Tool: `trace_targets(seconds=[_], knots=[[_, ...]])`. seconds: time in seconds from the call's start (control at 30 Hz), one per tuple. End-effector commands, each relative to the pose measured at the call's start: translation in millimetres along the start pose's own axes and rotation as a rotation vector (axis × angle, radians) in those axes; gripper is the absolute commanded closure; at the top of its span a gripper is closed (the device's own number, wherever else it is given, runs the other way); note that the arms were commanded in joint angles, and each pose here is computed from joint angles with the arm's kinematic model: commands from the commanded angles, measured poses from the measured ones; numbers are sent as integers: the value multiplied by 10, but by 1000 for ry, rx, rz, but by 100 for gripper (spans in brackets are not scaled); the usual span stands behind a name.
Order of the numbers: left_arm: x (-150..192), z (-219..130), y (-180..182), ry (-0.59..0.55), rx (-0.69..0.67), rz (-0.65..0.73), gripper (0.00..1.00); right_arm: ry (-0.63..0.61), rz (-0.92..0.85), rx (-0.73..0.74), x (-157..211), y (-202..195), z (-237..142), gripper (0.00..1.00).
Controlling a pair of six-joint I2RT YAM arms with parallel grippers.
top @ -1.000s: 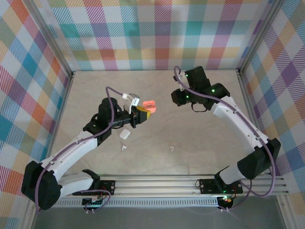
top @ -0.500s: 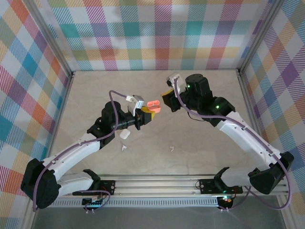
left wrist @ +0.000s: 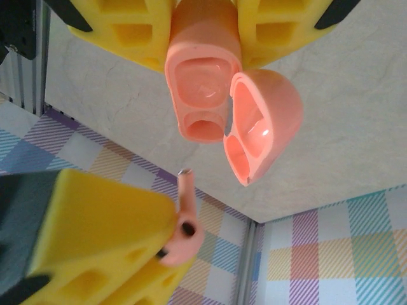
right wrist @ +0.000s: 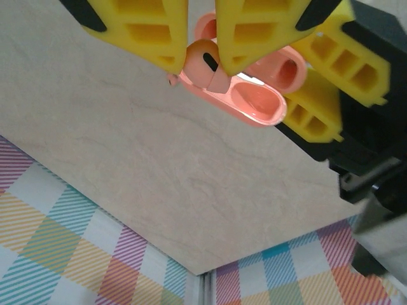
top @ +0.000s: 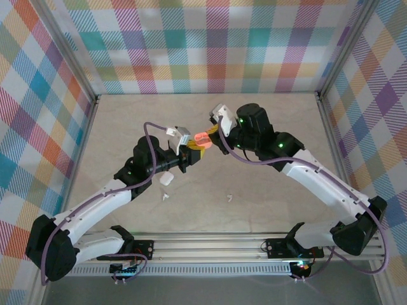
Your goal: Insert the wireless bluetooth earbuds into the charging case
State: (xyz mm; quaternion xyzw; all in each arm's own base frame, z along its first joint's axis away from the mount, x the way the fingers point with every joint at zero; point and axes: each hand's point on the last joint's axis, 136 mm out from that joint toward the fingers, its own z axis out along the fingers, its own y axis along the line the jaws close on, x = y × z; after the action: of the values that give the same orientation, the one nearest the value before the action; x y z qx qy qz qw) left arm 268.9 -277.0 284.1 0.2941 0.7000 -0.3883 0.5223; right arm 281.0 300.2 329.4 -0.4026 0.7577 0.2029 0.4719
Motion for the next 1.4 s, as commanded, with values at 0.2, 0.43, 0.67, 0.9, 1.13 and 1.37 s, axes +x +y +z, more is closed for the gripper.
trace_targets(seconds=[0.2, 0.43, 0.67, 0.9, 1.13, 1.37], knots=[[-34, -47, -65, -18, 2, 47, 100, 42, -56, 18, 9, 40, 101, 86], [-43, -41, -58, -16, -2, 52, 100, 61, -93, 22, 31, 74, 134, 86], [-38, -32, -40, -11, -10, 54, 100, 75, -112, 4, 68, 120, 163, 86], [11, -22, -35, 3, -8, 58, 100, 82, -133, 39, 50, 61, 94, 86], [9, -51, -102, -59, 32, 124, 100, 125, -130, -61, 154, 232, 67, 87], [-36, -56, -130, -72, 41, 152, 100, 167, -130, -114, 297, 333, 109, 87]])
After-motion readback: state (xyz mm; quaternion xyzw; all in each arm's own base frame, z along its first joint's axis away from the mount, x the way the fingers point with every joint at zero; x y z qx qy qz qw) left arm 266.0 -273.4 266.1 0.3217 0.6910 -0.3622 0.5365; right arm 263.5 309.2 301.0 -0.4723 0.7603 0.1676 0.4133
